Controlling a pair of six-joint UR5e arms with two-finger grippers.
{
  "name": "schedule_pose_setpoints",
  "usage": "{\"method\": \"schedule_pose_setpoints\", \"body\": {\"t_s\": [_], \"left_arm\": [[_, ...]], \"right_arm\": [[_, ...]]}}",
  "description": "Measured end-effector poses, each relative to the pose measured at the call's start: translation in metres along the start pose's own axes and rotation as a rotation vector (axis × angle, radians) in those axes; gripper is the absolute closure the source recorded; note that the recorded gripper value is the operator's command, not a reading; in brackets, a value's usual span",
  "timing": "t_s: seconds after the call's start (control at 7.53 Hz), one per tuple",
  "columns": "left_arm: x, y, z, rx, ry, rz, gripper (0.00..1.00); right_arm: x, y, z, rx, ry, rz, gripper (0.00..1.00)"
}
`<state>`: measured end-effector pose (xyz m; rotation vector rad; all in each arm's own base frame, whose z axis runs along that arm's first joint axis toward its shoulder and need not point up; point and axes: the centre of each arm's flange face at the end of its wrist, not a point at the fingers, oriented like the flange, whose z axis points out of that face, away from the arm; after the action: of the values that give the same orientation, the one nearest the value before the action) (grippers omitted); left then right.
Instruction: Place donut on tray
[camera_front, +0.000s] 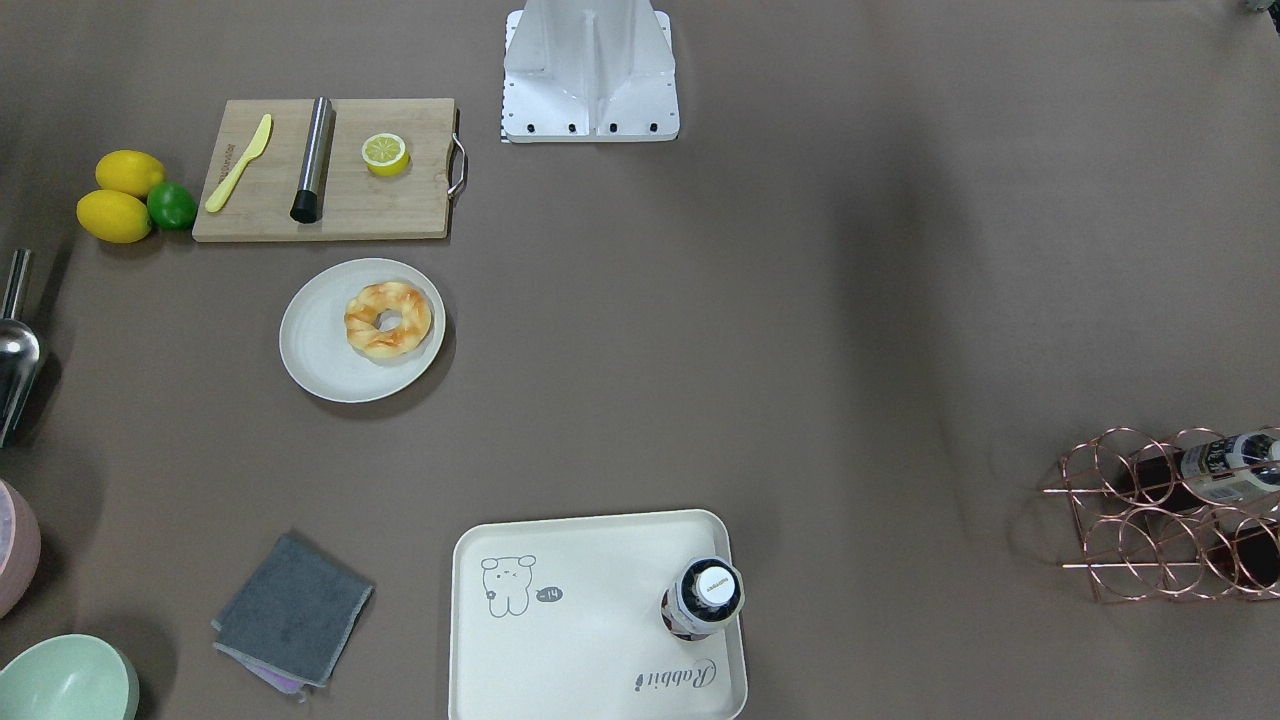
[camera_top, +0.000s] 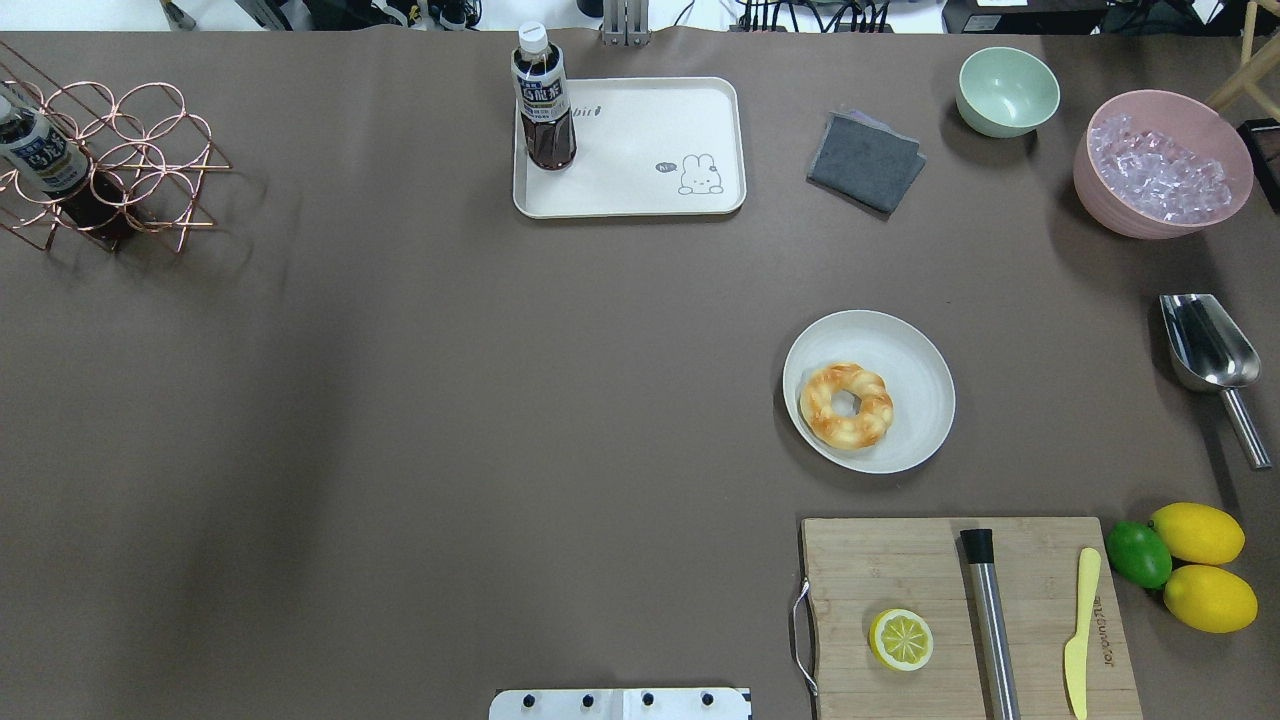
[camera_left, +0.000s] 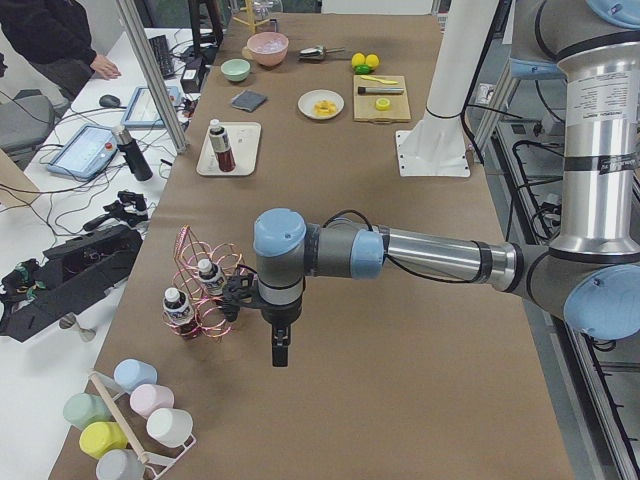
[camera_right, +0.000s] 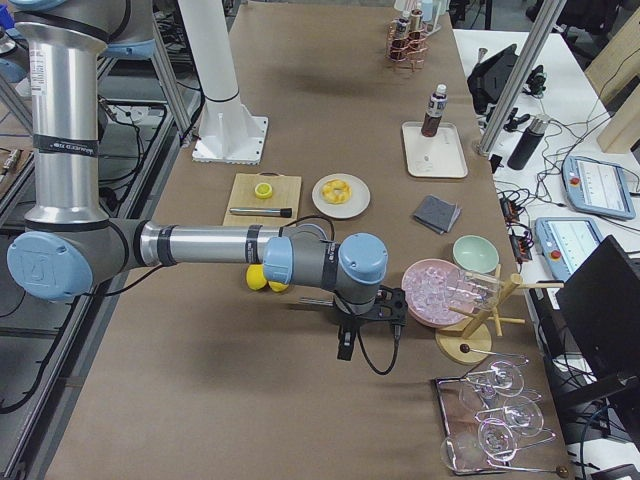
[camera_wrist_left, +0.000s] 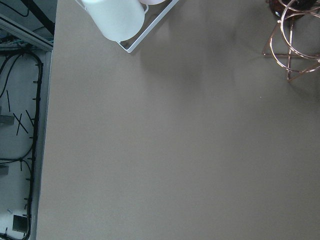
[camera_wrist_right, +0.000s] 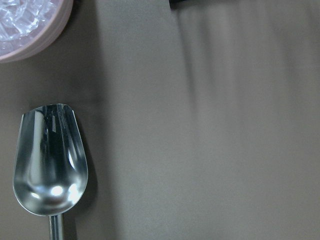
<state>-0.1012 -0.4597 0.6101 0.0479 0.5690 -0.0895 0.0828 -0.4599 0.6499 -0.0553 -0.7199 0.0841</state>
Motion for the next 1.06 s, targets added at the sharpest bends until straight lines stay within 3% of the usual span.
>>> {"method": "schedule_pose_setpoints", "body": {"t_s": [0.66, 1.06], "left_arm": [[0.002, -0.003, -0.002, 0.006, -0.001, 0.006, 0.02], [0.002, -0.003, -0.001, 0.002, 0.000, 0.005, 0.02]], "right_arm": [[-0.005, 0.000, -0.005, 0.010, -0.003, -0.005, 0.00], [-0.046, 0.002, -0.021, 0.034, -0.067, -0.059, 0.00]]}}
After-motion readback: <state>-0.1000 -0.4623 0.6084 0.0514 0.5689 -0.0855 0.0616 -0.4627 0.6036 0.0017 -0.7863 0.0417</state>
